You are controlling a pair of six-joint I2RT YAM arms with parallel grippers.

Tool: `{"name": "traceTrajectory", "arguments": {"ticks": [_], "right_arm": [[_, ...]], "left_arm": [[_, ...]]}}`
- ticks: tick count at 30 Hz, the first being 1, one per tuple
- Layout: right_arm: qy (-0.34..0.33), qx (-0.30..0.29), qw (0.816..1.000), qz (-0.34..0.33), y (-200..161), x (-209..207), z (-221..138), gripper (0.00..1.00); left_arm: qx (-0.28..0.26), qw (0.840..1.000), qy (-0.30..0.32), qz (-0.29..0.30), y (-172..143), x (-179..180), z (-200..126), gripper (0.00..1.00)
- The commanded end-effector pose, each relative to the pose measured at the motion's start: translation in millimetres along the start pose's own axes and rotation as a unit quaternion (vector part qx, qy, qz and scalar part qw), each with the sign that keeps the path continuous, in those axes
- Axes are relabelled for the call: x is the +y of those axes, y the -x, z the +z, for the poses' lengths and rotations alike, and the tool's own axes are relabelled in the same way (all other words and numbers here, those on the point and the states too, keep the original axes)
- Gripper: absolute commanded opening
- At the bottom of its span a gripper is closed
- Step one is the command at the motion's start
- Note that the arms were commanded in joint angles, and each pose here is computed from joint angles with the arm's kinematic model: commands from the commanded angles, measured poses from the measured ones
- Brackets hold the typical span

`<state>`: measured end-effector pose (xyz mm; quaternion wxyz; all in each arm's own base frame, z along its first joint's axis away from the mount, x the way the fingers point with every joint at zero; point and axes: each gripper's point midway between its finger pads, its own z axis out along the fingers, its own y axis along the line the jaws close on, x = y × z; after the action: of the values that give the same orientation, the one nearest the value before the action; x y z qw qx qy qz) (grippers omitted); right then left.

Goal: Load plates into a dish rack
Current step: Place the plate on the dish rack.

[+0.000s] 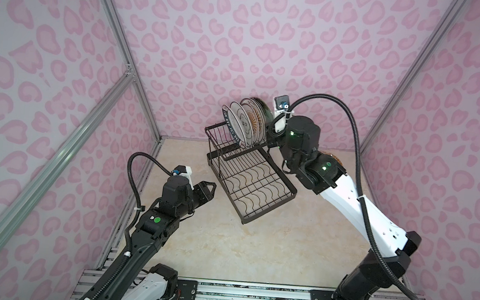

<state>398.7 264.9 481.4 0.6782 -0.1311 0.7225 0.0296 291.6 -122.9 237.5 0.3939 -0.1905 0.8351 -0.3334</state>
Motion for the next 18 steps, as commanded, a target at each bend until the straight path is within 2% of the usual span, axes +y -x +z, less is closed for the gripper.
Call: {"name": "traceTrajectory", "arguments": {"ticks": [1,5,10,18], "right_arm": [[0.003,0.004,0.998,0.061,-15,-32,-10,0.52],[-0.027,0.05,0.991,0.122,-68,-97,-14,0.52],[-0.072,0.122,0.968,0.208,-161,-169,-15,0.52],[-0.113,0.198,0.906,0.356,-289,-255,-19,0.5]], "left_arm": [[-0.003,1.0,-0.025,0.009,5,-14,5,0.51],[0.006,0.999,-0.032,0.008,-3,-20,20,0.52],[0.009,0.999,-0.032,0.02,-16,-30,39,0.5],[0.027,0.998,-0.046,0.015,-45,-35,66,0.47]]}}
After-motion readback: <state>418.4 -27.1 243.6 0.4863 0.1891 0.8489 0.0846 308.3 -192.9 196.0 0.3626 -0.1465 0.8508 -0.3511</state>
